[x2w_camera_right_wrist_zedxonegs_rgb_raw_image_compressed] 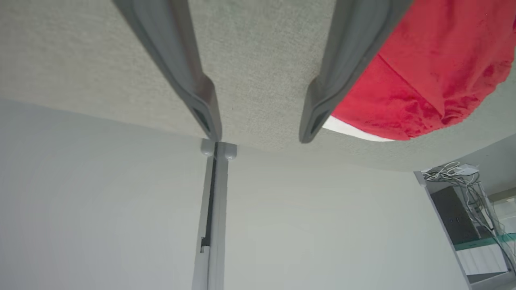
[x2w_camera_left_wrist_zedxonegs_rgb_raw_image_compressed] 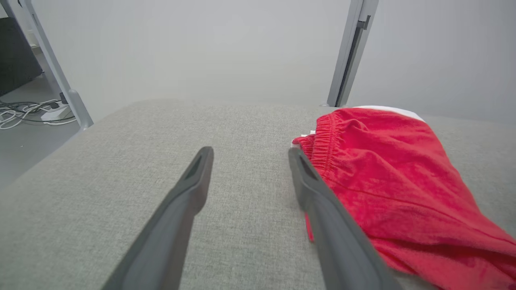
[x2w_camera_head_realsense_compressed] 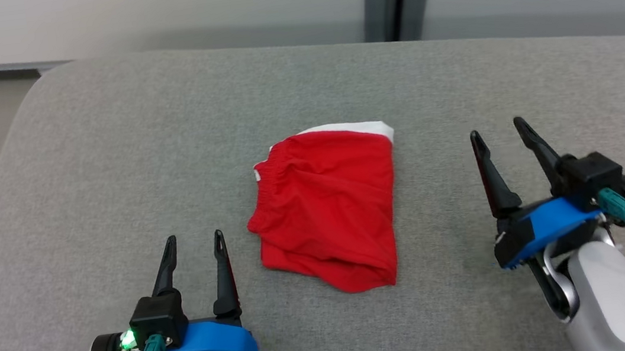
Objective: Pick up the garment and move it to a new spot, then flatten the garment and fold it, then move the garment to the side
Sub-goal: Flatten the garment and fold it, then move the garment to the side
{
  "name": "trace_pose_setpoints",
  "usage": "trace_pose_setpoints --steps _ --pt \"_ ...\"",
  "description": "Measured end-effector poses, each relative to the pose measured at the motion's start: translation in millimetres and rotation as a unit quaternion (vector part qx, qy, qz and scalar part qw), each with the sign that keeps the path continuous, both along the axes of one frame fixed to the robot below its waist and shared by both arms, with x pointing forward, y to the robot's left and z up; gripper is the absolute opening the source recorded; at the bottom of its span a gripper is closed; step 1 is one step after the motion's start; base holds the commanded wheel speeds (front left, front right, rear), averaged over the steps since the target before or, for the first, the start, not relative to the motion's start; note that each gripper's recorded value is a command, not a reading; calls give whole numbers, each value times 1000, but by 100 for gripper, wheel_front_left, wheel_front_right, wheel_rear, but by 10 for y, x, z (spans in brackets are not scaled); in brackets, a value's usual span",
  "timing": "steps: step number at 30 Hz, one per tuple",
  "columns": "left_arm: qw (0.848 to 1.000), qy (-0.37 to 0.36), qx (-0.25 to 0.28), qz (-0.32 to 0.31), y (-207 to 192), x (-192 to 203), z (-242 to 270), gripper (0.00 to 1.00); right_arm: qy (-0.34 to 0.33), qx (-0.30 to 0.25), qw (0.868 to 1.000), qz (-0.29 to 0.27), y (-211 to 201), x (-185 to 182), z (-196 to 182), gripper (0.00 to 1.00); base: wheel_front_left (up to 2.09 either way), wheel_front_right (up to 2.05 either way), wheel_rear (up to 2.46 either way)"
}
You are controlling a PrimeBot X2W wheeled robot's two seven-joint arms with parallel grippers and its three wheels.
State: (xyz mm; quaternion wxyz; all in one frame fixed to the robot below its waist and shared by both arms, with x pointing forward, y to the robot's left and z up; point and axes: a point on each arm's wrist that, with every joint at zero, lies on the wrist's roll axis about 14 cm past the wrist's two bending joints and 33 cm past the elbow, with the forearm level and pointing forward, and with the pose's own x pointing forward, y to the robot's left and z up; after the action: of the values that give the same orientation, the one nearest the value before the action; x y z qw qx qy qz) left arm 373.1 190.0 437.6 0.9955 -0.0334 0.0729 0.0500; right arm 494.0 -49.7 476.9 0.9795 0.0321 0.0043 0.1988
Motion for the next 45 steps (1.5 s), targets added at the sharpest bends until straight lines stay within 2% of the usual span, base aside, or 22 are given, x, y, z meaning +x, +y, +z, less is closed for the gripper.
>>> trace_pose_setpoints --steps 5,11,24,35,45 --pt "1000 0 12 -20 -96 35 -11 100 10 -11 997 -75 -587 -282 -68 100 0 0 0" --pt "999 6 23 -42 -211 3 -54 100 34 -3 992 -121 -949 -669 -173 100 0 0 0" --pt "997 2 44 -70 -330 -188 -31 100 57 12 988 -144 -1110 -1239 -262 100 0 0 0" --pt "997 10 42 -71 -316 -186 -81 100 83 19 988 -129 -993 -1163 -417 100 0 0 0" --pt "997 15 39 -61 -225 -15 -114 100 92 46 995 -3 -44 -454 -392 100 0 0 0"
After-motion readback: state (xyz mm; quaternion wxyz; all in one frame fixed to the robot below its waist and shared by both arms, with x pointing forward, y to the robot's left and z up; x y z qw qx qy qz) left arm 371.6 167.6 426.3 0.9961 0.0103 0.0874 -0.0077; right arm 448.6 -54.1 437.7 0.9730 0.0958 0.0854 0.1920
